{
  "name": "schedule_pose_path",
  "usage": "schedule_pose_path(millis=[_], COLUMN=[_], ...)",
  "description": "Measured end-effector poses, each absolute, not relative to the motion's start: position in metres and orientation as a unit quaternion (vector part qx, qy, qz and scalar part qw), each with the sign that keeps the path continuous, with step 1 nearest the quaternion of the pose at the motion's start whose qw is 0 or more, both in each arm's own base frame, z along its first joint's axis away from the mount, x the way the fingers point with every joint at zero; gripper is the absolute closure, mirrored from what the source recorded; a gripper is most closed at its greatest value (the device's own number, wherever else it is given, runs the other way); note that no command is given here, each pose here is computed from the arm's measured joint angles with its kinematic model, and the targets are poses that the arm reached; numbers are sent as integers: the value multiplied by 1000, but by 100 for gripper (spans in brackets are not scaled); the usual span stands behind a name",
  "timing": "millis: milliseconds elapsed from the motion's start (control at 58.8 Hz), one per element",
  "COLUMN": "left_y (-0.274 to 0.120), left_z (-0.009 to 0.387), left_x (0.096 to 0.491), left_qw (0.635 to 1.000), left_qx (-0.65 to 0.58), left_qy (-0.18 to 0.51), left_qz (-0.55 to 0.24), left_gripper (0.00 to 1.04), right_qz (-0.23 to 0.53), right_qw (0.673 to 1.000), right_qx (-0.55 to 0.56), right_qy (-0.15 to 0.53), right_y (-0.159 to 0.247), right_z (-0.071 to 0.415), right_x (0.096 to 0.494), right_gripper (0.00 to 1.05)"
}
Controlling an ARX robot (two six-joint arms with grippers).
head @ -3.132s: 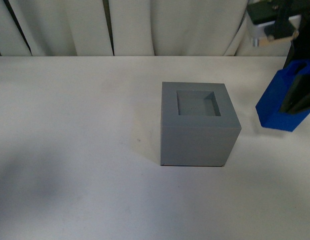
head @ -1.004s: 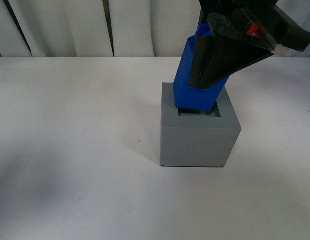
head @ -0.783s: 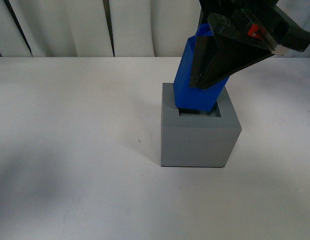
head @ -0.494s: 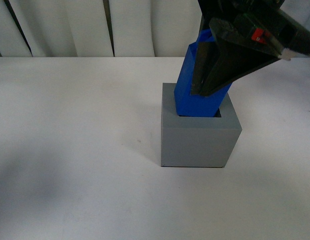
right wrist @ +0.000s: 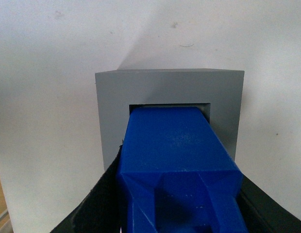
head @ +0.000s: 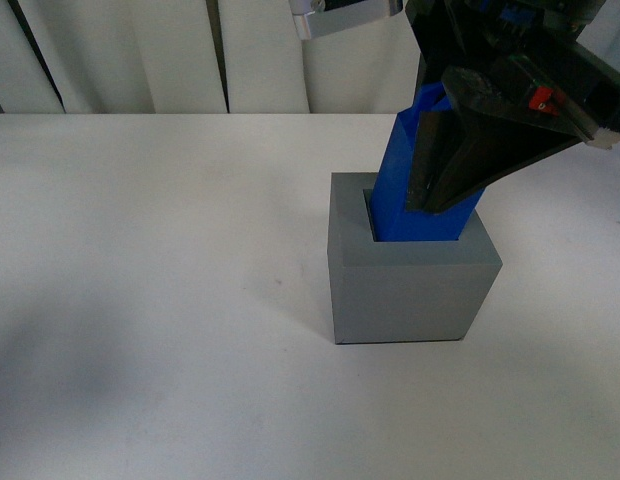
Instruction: Insert blue part into gray base
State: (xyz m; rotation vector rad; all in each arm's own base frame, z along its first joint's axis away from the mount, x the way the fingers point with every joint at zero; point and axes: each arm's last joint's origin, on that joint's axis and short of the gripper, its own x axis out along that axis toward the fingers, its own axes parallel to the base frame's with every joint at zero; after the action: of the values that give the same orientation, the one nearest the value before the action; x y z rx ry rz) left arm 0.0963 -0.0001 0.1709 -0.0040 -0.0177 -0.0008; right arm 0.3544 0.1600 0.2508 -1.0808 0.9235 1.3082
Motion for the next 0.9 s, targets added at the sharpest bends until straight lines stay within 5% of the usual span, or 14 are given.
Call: schedule_pose_path(millis=[136,494,902], left_y=[0,0,0], left_z=[171,171,171], left_x=[96,96,96], left_qw=[1000,1000,1000], left_qx=[-2,-2,-2], left_qy=[-9,-9,-9], left_qz=[0,0,0], left_gripper=[6,6,6], right_qz=[557,558,544], right_qw=[570,584,651], right_qx=[-460,-448,-415], right_qy=[391,383,329], right_y=[160,154,108], right_z=[249,250,289], right_x=[355,357,331], right_gripper=[58,6,7])
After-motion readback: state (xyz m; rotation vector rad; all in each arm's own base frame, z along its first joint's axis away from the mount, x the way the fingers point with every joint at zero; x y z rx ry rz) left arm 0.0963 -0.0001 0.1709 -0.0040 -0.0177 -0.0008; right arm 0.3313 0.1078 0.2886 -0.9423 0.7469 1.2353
